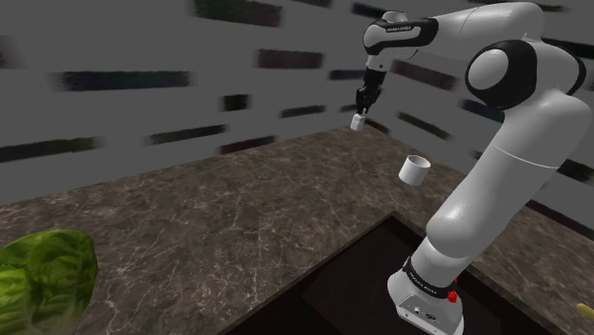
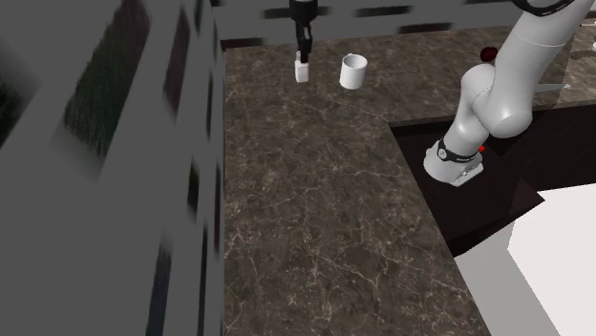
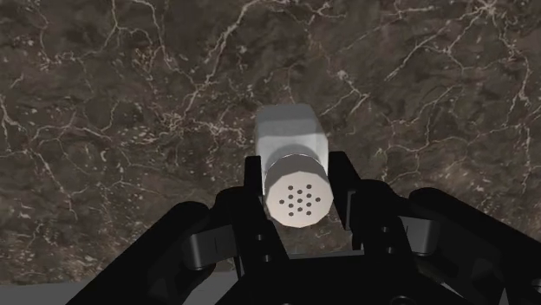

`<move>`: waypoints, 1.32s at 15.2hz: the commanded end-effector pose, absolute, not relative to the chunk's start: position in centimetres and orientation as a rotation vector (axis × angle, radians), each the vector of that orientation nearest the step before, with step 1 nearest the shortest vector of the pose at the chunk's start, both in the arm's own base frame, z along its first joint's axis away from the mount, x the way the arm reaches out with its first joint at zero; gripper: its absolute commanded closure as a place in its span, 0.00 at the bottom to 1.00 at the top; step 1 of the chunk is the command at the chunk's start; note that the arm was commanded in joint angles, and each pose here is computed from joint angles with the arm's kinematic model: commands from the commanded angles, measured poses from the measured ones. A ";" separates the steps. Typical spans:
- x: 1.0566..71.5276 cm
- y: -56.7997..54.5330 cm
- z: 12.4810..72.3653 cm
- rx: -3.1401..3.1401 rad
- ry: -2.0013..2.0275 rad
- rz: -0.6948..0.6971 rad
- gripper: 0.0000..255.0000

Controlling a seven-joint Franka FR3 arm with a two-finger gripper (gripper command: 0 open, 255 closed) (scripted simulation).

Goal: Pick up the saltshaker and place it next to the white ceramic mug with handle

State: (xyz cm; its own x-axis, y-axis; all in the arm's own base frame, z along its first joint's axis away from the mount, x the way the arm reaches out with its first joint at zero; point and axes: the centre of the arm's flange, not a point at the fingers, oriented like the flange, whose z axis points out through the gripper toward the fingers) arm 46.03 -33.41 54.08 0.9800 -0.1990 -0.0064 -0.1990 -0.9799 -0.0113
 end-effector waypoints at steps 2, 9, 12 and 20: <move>43.3 -36.0 54.3 -3.114 0.311 0.008 1.00; 37.0 -42.7 54.3 -3.114 0.311 0.008 1.00; 34.3 -45.6 54.3 -3.114 0.311 0.008 1.00; 31.9 -48.2 51.6 -3.114 0.311 0.008 1.00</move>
